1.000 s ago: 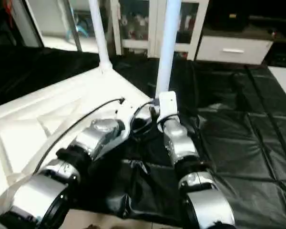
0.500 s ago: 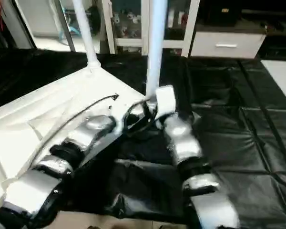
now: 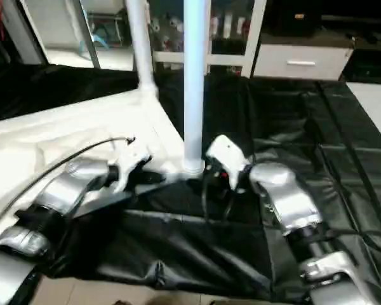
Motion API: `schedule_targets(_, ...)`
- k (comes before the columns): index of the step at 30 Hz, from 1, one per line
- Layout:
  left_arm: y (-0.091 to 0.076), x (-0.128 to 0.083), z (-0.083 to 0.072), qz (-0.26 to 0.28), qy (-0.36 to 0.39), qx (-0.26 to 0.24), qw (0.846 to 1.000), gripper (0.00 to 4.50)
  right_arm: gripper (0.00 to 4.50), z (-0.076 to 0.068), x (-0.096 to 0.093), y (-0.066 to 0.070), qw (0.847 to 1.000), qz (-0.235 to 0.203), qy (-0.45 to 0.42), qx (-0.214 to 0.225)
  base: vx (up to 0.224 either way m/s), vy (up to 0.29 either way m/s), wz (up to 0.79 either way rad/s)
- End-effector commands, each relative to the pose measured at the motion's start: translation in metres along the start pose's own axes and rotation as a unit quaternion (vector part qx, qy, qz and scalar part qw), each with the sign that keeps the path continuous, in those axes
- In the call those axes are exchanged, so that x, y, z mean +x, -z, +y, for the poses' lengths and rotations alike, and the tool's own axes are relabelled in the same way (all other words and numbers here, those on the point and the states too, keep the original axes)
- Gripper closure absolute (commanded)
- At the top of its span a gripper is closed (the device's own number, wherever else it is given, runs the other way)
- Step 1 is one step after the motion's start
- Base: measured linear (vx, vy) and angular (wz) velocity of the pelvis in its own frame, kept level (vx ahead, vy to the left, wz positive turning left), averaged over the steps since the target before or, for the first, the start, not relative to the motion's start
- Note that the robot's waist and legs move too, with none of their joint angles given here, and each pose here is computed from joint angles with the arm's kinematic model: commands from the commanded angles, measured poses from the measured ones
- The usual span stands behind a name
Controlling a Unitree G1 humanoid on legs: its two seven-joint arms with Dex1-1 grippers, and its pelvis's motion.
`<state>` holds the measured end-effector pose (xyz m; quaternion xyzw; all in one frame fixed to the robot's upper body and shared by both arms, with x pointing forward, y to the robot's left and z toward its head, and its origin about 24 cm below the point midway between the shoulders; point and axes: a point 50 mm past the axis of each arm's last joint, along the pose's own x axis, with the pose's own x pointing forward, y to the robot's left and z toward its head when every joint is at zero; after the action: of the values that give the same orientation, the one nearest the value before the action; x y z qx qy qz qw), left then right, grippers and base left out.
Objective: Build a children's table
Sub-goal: Rotate leg to tighten
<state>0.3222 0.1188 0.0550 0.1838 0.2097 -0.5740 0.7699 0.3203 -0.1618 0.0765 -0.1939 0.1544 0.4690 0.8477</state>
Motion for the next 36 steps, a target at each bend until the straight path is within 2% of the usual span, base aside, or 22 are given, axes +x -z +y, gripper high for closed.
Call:
schedule_targets(1,0.001,0.006,-0.014,0.019,0.05,0.013,0.998,4.5,0.29,-0.007,-0.005,-0.011,1.0,-0.014,-0.012,-0.01,0.0,0.0,0.0)
schedule_targets(5,0.0,0.003,-0.017,0.02,0.056,0.012,0.998,4.5,0.29,-0.005,-0.009,-0.009,0.999,0.005,-0.049,-0.015,0.0,0.0,0.0)
schedule_targets(7,0.0,0.0,-0.023,0.026,0.073,0.016,0.997,4.5,0.29,0.0,-0.008,-0.003,0.996,0.02,-0.082,-0.017,0.0,0.0,0.0)
schedule_targets(11,-0.003,0.0,-0.024,0.019,0.072,0.018,0.997,4.5,0.29,0.006,-0.007,0.0,0.993,0.029,-0.117,-0.014,0.0,0.0,0.0)
schedule_targets(19,-0.003,0.0,-0.021,0.023,0.061,0.019,0.998,4.5,0.29,0.009,0.0,0.002,0.992,0.026,-0.124,0.0,0.0,0.0,0.0)
schedule_targets(23,-0.003,0.003,-0.021,0.028,0.063,0.016,0.997,4.5,0.66,0.007,0.002,0.003,0.993,0.021,-0.117,0.016,0.0,0.0,0.0)
schedule_targets(36,-0.001,0.001,-0.023,0.024,0.061,0.002,0.998,4.5,1.64,0.013,0.007,0.008,0.991,0.016,-0.131,0.035,0.0,0.0,0.0)
